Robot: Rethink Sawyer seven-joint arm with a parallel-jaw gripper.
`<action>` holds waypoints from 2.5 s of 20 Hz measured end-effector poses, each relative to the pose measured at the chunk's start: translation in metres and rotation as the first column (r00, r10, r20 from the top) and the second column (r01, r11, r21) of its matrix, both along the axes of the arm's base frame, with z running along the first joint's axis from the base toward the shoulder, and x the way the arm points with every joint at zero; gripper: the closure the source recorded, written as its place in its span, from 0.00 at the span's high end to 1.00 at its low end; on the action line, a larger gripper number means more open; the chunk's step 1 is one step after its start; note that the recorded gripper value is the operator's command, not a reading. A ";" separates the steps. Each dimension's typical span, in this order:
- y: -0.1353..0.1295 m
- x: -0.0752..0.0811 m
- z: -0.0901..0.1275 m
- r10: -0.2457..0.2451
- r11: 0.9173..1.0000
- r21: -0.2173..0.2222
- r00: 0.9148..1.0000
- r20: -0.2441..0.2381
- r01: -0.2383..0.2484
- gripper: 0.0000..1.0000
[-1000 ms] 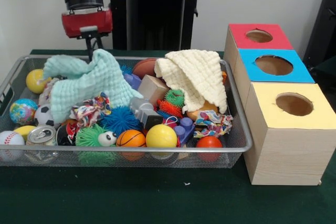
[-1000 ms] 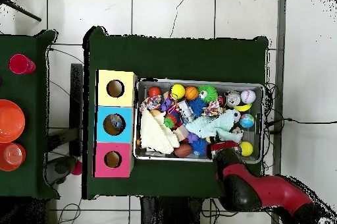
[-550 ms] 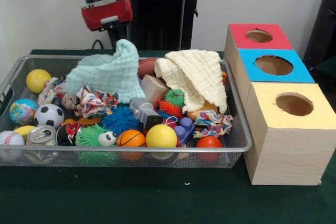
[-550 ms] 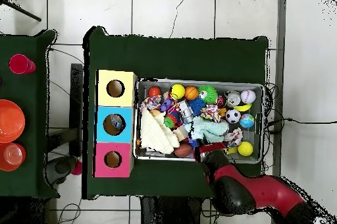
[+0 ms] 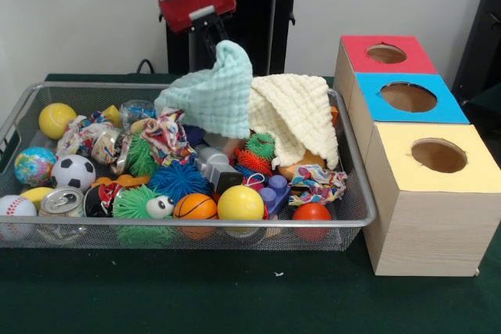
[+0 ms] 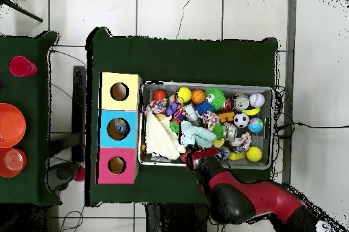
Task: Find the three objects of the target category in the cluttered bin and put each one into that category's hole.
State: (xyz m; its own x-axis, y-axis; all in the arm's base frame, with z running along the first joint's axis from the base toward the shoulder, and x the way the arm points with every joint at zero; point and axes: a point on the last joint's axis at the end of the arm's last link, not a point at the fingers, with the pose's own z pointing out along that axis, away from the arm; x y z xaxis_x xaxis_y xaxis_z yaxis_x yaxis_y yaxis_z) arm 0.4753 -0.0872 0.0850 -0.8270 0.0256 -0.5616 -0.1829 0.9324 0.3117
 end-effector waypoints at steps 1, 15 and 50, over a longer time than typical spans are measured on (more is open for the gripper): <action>0.004 0.000 0.004 0.004 1.000 0.004 1.000 0.000 -0.004 0.00; 0.024 -0.013 0.018 0.042 0.999 -0.010 0.999 -0.026 -0.042 0.00; 0.142 0.006 0.086 0.048 0.979 -0.194 0.993 -0.108 -0.069 1.00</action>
State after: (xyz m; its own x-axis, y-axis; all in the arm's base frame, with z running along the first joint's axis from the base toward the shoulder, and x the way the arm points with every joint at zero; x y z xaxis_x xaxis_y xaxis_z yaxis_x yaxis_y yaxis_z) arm 0.4815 0.0548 0.1706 -0.8771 -0.1276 -0.4631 -0.2158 0.9660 0.1424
